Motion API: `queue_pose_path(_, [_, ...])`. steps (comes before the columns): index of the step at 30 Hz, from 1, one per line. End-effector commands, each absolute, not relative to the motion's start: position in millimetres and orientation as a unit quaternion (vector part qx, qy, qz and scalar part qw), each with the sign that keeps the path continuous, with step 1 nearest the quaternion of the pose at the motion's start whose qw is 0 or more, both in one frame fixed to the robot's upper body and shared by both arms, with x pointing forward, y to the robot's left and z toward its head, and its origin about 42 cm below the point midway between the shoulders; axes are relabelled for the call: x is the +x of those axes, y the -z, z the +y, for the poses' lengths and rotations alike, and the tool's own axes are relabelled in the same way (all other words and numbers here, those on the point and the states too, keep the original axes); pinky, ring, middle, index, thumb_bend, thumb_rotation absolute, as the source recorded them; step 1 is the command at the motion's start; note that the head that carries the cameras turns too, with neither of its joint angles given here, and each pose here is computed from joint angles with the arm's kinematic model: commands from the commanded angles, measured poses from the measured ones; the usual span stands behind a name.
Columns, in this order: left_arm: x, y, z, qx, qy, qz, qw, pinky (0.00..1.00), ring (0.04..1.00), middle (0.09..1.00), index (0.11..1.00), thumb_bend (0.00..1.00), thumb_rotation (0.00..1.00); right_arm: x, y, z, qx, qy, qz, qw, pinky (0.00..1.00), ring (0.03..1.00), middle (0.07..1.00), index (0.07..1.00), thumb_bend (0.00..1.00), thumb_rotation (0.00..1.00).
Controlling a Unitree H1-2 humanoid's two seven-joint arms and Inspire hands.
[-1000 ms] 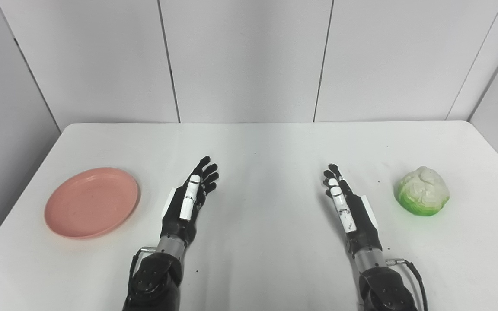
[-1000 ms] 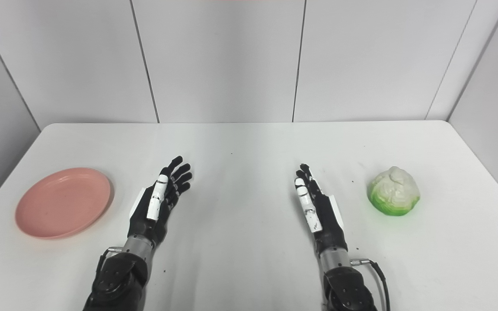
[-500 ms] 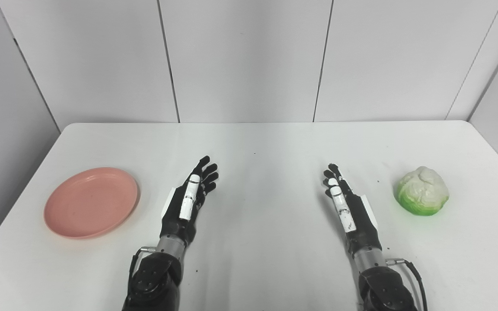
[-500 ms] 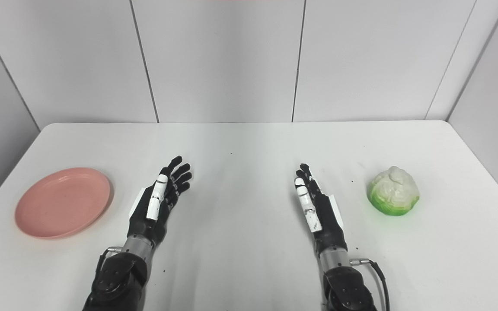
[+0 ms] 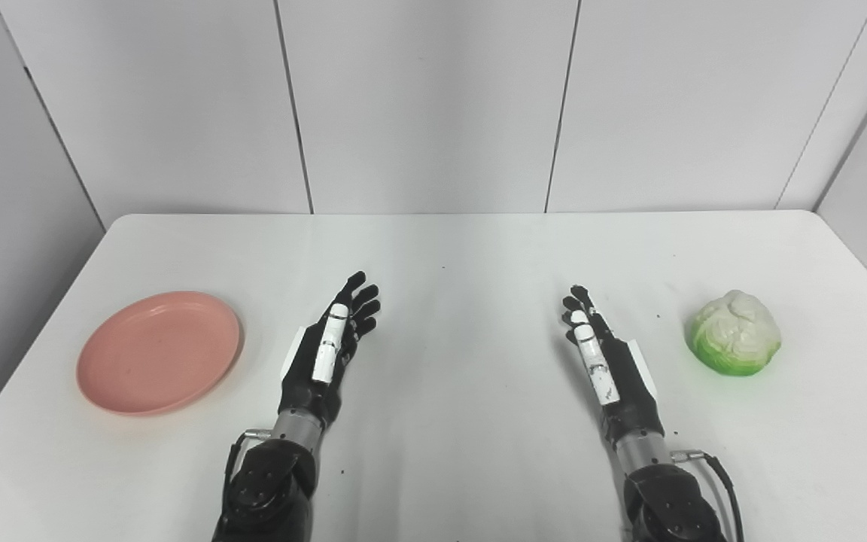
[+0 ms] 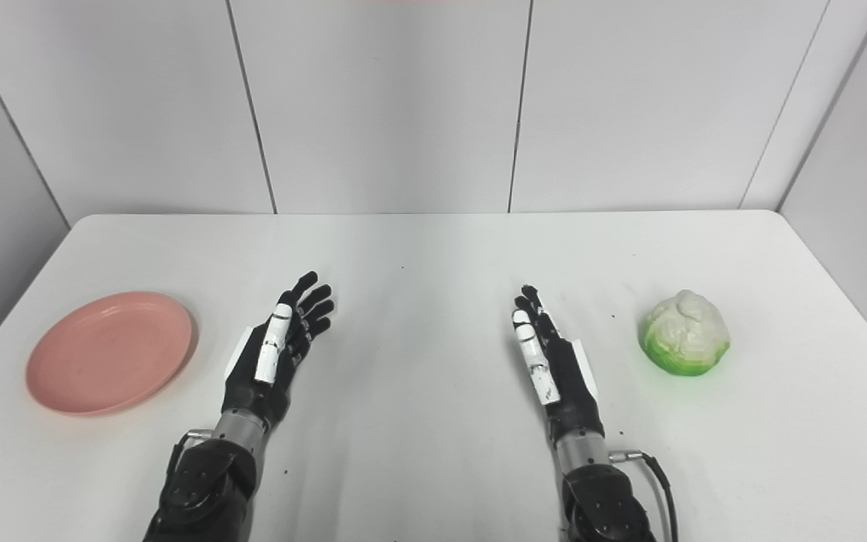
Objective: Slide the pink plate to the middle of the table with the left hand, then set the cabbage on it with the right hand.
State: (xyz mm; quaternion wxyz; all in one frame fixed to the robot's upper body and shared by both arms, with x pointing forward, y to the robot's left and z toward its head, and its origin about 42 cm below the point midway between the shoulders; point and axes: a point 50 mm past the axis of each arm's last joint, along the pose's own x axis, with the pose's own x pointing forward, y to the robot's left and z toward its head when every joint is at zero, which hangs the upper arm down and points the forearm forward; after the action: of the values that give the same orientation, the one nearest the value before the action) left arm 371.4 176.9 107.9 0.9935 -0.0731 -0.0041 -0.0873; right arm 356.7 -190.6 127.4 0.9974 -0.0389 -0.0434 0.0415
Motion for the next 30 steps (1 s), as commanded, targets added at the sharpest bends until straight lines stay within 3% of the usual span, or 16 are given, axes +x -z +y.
queue_pose_path(1, [361,-81,177,-0.078,0.082,0.044,0.993,0.92,0.901,0.904,0.901,0.46,1.00,361,-130,-188,-0.033,-0.051,-0.059,0.996,0.93,0.925,0.934,0.951,0.32,1.00])
queue_pose_path(19, [367,-73,130,-0.067,0.092,0.043,0.993,0.92,0.906,0.909,0.914,0.44,1.00,362,-126,-223,-0.042,-0.059,-0.053,0.996,1.00,0.970,0.973,0.974,0.28,1.00])
queue_pose_path(30, [368,-71,124,-0.055,0.093,0.038,0.993,0.90,0.903,0.904,0.910,0.45,1.00,362,-128,-224,-0.030,-0.062,-0.057,0.996,1.00,0.977,0.982,0.984,0.22,1.00])
